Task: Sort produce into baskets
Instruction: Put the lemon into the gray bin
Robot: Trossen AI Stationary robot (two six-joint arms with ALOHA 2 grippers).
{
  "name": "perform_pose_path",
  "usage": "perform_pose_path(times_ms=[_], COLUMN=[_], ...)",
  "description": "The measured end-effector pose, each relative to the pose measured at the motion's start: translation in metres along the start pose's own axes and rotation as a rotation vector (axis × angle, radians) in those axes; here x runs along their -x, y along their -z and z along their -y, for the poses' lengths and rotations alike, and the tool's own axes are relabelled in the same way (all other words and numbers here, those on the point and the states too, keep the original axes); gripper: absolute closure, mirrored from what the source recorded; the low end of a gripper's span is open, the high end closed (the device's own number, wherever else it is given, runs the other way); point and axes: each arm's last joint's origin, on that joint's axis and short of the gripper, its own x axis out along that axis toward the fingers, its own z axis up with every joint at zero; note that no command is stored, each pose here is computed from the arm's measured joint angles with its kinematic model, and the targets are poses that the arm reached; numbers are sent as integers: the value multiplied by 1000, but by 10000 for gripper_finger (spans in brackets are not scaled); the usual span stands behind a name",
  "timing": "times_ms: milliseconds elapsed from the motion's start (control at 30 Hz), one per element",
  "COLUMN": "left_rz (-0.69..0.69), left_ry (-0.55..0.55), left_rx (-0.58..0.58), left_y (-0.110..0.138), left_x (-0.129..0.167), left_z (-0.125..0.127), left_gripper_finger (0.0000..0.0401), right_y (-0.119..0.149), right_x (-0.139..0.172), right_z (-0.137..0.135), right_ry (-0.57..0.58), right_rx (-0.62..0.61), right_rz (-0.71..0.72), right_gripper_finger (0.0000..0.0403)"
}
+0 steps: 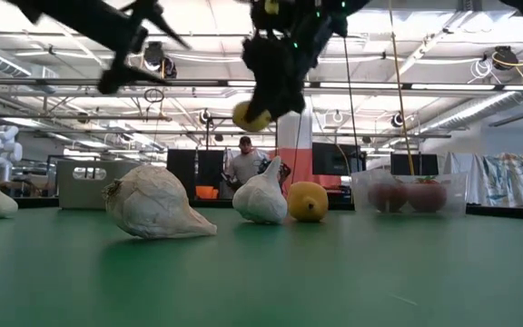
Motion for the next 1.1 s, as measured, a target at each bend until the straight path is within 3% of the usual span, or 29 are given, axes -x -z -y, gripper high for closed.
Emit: perform_pose_path(times_ms=[67, 233, 367, 500, 900, 1100], left_rz=[1, -51, -114, -162, -205, -196], left_ry=[20, -59, 18, 80, 79, 91], left_rx=[28, 52, 47, 46, 30, 20], left_y=[4, 13, 21, 28, 41, 40], left_x=[-12, -35, -50, -62, -74, -74], left_z=[-5, -17, -12, -9, -12, -11], left_gripper_finger=[97, 97, 97, 97, 97, 132], right_y=[-1, -2, -3, -2, -3, -5], right_x=[-1, 0, 0, 1, 0, 1], right_z=[-17, -44, -56, -61, -61, -61], right_ry=[-26, -62, -85, -93, -74, -79], right_rx=[34, 40, 46, 54, 53, 54], right_rz=[24, 77, 110, 113, 119, 146], right_gripper_finger=[220, 220, 220, 220, 220, 220])
